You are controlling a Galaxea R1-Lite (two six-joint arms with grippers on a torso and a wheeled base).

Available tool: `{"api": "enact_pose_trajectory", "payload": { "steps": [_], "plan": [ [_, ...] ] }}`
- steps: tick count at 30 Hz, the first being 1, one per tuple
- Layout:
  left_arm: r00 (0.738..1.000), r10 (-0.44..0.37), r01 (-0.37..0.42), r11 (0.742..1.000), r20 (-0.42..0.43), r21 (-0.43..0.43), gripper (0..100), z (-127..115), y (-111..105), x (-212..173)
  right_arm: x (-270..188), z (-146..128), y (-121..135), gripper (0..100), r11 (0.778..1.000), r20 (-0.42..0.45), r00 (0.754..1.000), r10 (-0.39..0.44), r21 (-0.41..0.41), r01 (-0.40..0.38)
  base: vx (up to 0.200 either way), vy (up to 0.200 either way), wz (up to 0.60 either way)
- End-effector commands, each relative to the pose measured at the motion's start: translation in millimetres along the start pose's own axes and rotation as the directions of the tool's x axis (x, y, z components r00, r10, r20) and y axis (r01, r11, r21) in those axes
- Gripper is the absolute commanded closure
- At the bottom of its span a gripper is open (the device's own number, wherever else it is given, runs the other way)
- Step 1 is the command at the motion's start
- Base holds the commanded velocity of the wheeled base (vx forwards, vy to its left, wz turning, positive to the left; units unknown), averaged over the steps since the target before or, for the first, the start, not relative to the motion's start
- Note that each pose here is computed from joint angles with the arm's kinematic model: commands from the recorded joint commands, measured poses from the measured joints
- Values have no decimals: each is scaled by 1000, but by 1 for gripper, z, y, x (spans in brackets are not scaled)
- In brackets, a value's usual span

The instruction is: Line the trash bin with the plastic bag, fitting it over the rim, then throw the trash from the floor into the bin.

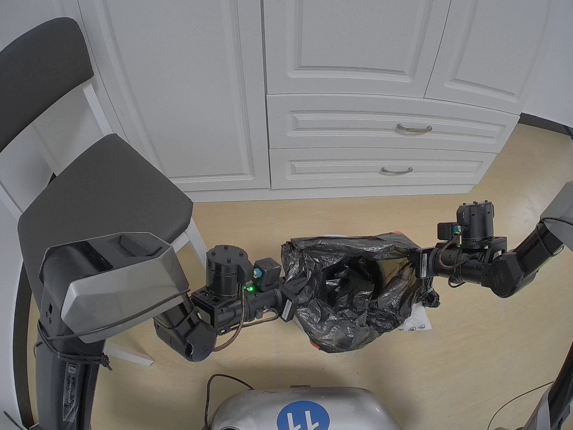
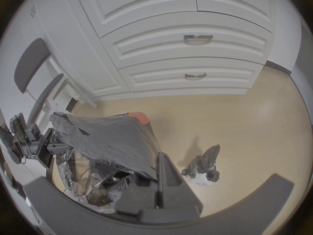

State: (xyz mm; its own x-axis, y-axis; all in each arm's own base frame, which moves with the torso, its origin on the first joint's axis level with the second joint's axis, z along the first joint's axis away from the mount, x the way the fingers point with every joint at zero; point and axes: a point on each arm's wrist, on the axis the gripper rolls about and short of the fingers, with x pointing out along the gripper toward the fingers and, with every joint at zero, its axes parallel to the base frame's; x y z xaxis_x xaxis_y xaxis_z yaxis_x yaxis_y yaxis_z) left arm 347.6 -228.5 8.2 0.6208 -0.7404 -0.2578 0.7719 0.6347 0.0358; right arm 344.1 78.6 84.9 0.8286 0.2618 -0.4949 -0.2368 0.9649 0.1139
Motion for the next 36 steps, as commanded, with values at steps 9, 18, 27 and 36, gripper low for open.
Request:
{"api": "enact_pose_trajectory", "payload": {
  "steps": [9, 18, 27, 36],
  "plan": [
    [988, -9, 3, 999, -153, -42, 100, -16, -19, -56, -12, -15, -4, 100, 989, -134, 991, -14, -149, -6, 0, 0, 0],
    [976, -39, 28, 998, -213, -54, 100, -44, -33, -55, -8, -27, 0, 100, 978, -191, 982, -12, -204, -28, 0, 0, 0],
    [985, 78, -89, 994, -155, -67, 100, -78, -1, -34, 30, -38, 18, 100, 991, -109, 994, 26, -129, -40, 0, 0, 0],
    [986, 112, -128, 983, -123, -132, 100, -75, 11, -32, 50, -48, 17, 100, 991, -7, 1000, 10, -131, -11, 0, 0, 0]
  ]
}}
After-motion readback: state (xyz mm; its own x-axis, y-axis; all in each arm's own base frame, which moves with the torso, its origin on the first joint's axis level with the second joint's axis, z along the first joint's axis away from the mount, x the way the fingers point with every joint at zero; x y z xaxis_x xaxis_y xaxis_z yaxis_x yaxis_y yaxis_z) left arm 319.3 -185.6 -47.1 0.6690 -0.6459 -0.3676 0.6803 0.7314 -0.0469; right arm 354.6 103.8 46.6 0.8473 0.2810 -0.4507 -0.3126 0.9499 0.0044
